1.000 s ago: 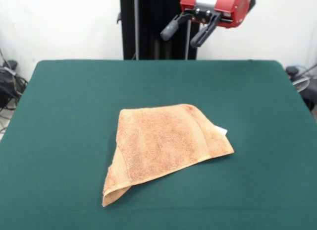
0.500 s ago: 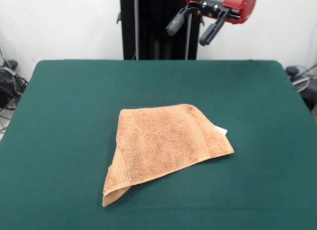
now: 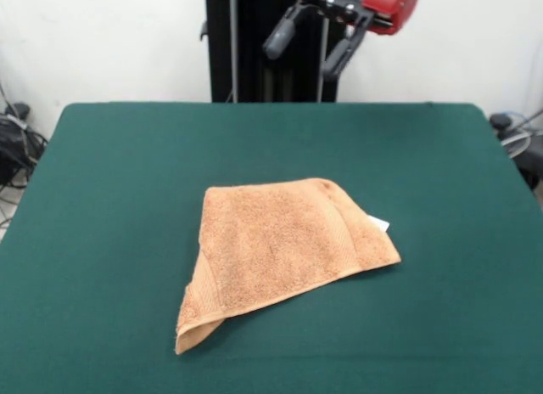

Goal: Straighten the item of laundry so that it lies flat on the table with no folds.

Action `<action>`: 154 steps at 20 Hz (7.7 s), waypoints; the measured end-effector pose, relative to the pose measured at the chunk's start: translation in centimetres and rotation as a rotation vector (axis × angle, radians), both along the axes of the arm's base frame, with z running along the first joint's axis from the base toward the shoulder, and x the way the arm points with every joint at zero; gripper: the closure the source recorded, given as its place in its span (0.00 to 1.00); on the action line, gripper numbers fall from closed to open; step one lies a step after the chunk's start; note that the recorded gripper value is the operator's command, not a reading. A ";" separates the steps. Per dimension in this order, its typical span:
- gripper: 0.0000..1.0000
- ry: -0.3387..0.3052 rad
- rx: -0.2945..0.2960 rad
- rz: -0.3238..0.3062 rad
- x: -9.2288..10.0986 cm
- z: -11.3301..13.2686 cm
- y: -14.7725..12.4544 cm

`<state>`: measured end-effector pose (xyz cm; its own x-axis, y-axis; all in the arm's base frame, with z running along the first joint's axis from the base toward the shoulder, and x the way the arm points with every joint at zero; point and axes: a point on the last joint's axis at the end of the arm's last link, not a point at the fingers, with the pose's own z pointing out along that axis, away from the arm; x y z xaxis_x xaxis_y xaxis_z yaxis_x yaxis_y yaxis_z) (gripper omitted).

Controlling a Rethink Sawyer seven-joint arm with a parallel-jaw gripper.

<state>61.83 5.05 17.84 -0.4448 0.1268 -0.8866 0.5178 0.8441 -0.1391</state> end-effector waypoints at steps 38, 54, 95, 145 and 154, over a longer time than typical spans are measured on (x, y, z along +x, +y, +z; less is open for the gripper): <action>0.00 0.070 0.313 -0.020 4.0 -4.0 -5.1; 0.00 0.072 0.619 -0.064 5.1 -6.7 -3.2; 0.00 0.486 0.933 -0.341 1.4 -12.2 0.2; 0.00 0.268 0.988 -0.296 4.5 -23.6 2.4; 0.00 0.092 1.065 -0.299 9.9 -24.2 4.7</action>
<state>71.78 9.73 -6.36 -0.3273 0.9176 -0.2255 0.7455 0.3974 0.5351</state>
